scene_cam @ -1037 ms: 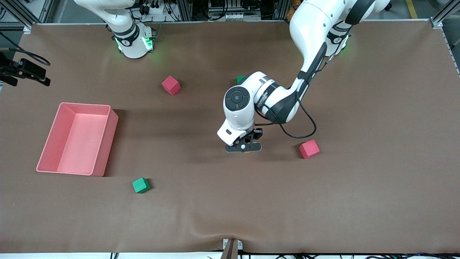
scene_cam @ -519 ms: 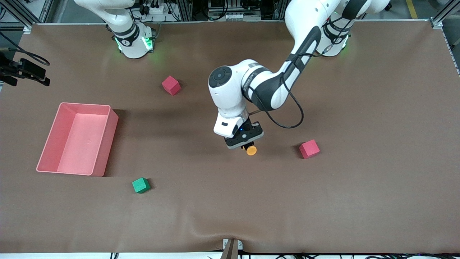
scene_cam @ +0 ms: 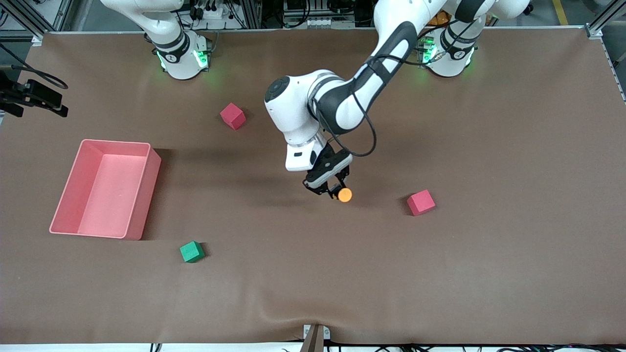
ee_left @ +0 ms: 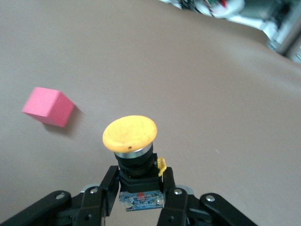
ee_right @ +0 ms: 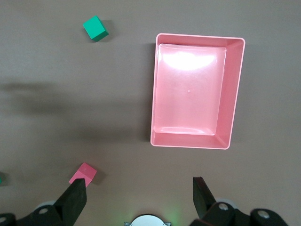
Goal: Place and upright button with both arms
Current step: 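Lower the button upright onto the table and open the left gripper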
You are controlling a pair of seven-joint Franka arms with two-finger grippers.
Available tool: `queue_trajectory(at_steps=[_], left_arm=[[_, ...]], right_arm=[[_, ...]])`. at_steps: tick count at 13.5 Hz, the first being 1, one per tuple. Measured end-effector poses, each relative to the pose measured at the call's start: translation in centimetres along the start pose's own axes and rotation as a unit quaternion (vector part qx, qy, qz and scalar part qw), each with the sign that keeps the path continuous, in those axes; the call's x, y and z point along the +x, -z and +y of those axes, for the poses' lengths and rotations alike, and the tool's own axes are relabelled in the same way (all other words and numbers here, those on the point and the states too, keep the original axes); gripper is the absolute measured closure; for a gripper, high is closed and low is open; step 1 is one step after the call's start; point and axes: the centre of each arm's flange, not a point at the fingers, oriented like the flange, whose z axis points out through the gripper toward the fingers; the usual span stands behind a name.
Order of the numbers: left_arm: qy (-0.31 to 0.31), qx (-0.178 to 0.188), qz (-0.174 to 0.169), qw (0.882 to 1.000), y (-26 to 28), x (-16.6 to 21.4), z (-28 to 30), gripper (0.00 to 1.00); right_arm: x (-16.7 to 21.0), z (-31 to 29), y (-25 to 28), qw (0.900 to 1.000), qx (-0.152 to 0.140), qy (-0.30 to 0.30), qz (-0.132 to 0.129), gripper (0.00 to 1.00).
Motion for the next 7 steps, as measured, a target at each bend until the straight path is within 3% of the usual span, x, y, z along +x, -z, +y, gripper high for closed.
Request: queue_trajectory(at_steps=[7], left_arm=[[0.090, 0.041, 0.063, 0.993, -1.7, -7.3, -0.8, 0.58]], right_arm=[[0.0, 0.0, 0.0, 1.000, 0.000, 0.000, 0.000, 0.00]])
